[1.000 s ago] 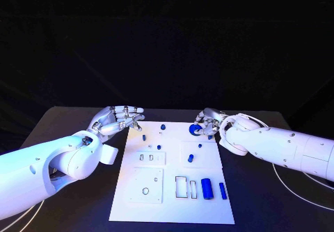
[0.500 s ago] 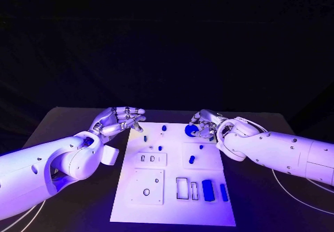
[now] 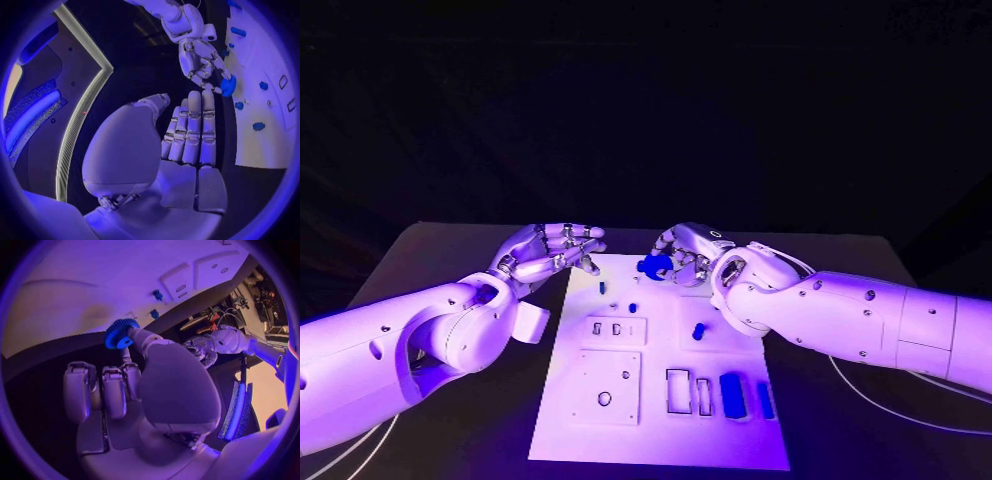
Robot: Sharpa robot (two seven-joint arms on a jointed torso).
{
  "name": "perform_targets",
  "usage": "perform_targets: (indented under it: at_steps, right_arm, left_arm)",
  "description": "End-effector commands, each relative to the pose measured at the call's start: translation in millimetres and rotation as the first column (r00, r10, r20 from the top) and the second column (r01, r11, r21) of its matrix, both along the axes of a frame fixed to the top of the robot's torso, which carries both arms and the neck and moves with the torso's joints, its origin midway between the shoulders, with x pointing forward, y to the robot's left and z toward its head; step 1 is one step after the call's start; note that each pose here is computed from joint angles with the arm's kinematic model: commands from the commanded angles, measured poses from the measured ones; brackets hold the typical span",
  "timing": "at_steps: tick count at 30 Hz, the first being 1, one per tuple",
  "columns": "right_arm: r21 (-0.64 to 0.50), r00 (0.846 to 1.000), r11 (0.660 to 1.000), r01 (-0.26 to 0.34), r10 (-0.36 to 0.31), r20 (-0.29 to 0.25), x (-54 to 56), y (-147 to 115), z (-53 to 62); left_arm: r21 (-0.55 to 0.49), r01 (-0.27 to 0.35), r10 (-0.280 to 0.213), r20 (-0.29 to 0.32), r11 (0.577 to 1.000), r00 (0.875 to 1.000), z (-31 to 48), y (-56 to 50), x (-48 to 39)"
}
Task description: Assemble the parts on the task board
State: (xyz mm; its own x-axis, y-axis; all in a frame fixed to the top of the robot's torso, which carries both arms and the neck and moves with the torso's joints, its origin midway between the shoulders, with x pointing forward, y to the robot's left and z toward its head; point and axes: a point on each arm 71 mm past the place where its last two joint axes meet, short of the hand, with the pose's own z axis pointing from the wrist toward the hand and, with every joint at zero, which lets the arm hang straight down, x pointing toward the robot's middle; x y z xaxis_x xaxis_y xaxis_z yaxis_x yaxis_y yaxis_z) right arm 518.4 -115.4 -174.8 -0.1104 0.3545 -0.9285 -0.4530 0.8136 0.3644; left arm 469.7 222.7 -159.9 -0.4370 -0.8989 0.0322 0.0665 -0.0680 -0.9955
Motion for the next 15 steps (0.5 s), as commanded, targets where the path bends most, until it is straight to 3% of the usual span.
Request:
perform_targets:
  at_steps: [1,15]
  right_arm:
    - [-0.026,0.998,1.000,-0.009,0.011,0.055,-0.1,8,1.1]
    - [-0.047,0.999,0.998,-0.032,0.034,0.036,2.0,42,-12.7]
  left_arm:
    - [-0.013,0.025,-0.025,0.001,1.000,1.000,1.2,-3.3,-0.7]
    - [-0.011,0.028,-0.028,0.004,1.000,1.000,1.3,-5.3,-0.7]
